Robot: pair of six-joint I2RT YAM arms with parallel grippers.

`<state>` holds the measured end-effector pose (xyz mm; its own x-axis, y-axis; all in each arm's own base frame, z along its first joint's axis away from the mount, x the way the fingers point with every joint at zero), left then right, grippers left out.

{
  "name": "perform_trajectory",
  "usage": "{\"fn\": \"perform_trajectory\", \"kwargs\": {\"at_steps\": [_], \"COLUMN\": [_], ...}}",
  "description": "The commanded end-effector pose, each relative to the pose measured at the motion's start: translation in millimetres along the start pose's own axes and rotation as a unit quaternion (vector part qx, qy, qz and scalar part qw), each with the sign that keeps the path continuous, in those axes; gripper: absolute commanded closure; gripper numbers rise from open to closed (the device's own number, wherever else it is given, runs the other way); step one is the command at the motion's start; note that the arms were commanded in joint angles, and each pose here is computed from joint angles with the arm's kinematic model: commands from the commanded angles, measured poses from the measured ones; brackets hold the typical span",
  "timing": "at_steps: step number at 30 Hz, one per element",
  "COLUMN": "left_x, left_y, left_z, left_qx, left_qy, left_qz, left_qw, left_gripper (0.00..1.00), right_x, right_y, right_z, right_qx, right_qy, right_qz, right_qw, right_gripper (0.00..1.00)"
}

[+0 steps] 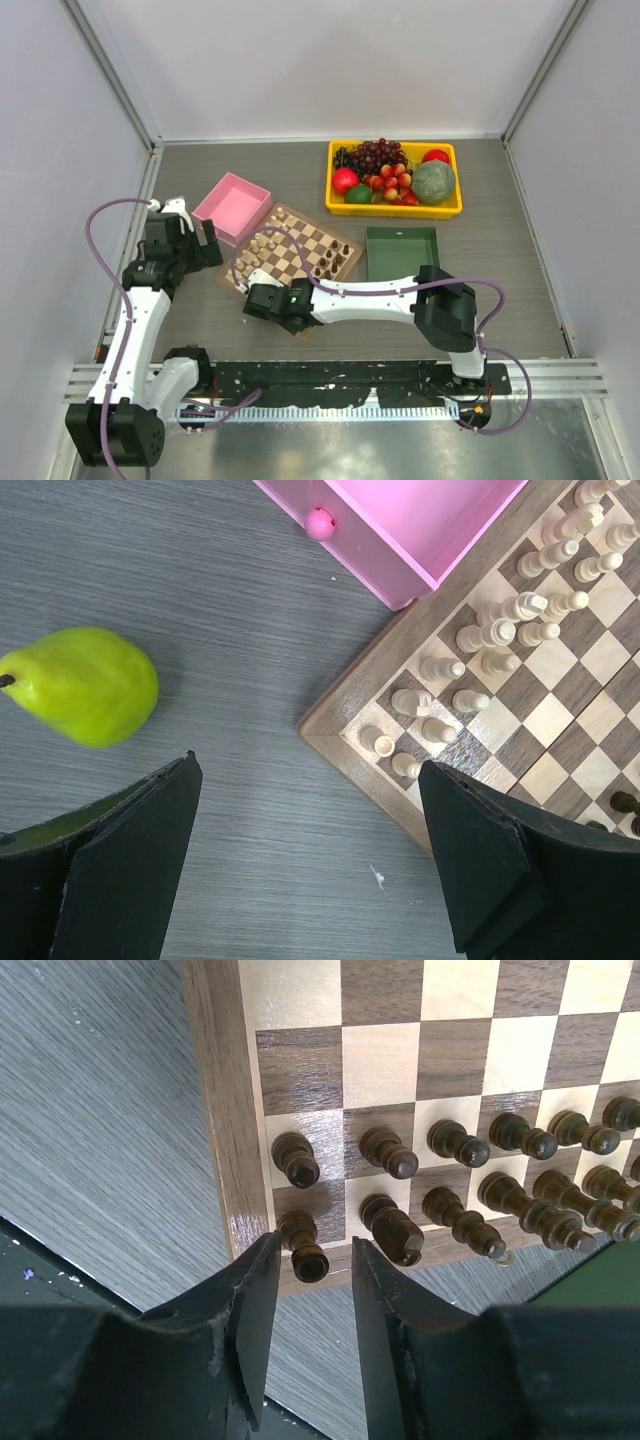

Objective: Set up the chess pieces on the board

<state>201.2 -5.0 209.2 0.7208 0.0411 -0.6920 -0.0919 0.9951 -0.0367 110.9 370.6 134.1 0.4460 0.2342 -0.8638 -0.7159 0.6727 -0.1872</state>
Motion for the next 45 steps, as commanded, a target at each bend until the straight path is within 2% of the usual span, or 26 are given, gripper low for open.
{"fn": "perform_trajectory", "kwargs": {"at_steps": [1, 8, 13, 16, 20, 21, 22, 24, 25, 26, 27, 28, 30, 34, 40, 45], "left_x": [-3, -4, -6, -8, -9, -9, -9, -9, -8, -9, -7, -6, -5, -6, -13, -26], "left_y": [0, 0, 2, 4, 10, 12, 13, 16, 17, 17, 18, 18, 18, 16, 14, 14], "left_z": [7, 5, 6, 9, 12, 12, 13, 12, 12, 13, 13, 13, 18, 27, 35, 44], "left_qx": [0.000, -0.001, -0.010, -0.019, -0.039, -0.051, -0.058, -0.068, -0.073, -0.074, -0.073, -0.074, -0.078, -0.071, -0.071, -0.079], "left_qy": [-0.014, -0.011, -0.024, -0.033, -0.037, -0.034, -0.033, -0.024, -0.017, -0.013, -0.006, 0.000, 0.007, 0.023, -0.003, -0.075], "left_qz": [0.002, 0.007, 0.015, 0.029, 0.071, 0.083, 0.095, 0.112, 0.121, 0.127, 0.131, 0.134, 0.140, 0.137, 0.121, 0.110], "left_qw": [1.000, 1.000, 1.000, 0.999, 0.996, 0.995, 0.993, 0.991, 0.990, 0.989, 0.989, 0.988, 0.987, 0.988, 0.990, 0.988], "left_gripper": [0.01, 0.01, 0.01, 0.01, 0.01, 0.01, 0.01, 0.01, 0.01, 0.01, 0.01, 0.01, 0.01, 0.01, 0.01, 0.01], "right_x": [-26, -56, -91, -107, -107, -112, -105, -106, -111, -108, -114, -109, -112, -119, -128, -135], "right_y": [-6, -17, -46, -83, -156, -189, -202, -242, -270, -277, -301, -307, -342, -369, -378, -379], "right_z": [24, 36, 51, 57, 45, 40, 30, 11, -1, -12, -26, -38, -75, -118, -133, -126], "right_qx": [0.022, 0.039, 0.050, 0.083, 0.189, 0.235, 0.262, 0.329, 0.368, 0.387, 0.425, 0.439, 0.495, 0.552, 0.551, 0.548], "right_qy": [-0.058, -0.120, -0.199, -0.232, -0.228, -0.231, -0.220, -0.214, -0.215, -0.207, -0.209, -0.197, -0.183, -0.180, -0.184, -0.227], "right_qz": [-0.001, 0.016, -0.025, -0.098, -0.155, -0.176, -0.179, -0.202, -0.225, -0.221, -0.241, -0.239, -0.274, -0.304, -0.336, -0.323], "right_qw": [0.998, 0.992, 0.978, 0.964, 0.943, 0.928, 0.922, 0.897, 0.877, 0.871, 0.847, 0.844, 0.804, 0.755, 0.741, 0.737], "right_gripper": [0.58, 0.53, 0.26, 0.11, 0.05, 0.02, 0.02, 0.01, 0.02, 0.03, 0.04, 0.04, 0.04, 0.04, 0.04, 0.04]}}
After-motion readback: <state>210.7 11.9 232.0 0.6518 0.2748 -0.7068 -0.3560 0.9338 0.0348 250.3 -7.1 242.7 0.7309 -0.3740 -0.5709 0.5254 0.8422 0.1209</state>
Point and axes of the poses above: each gripper's point midway between its finger pads, its own x axis out along the fingers, its own y axis along the line the jaws close on, z = x × y, the point moved 8 cm from there along -x, back along the fingers, and after that the axes turned 7 degrees about x, right-handed, at the moved point
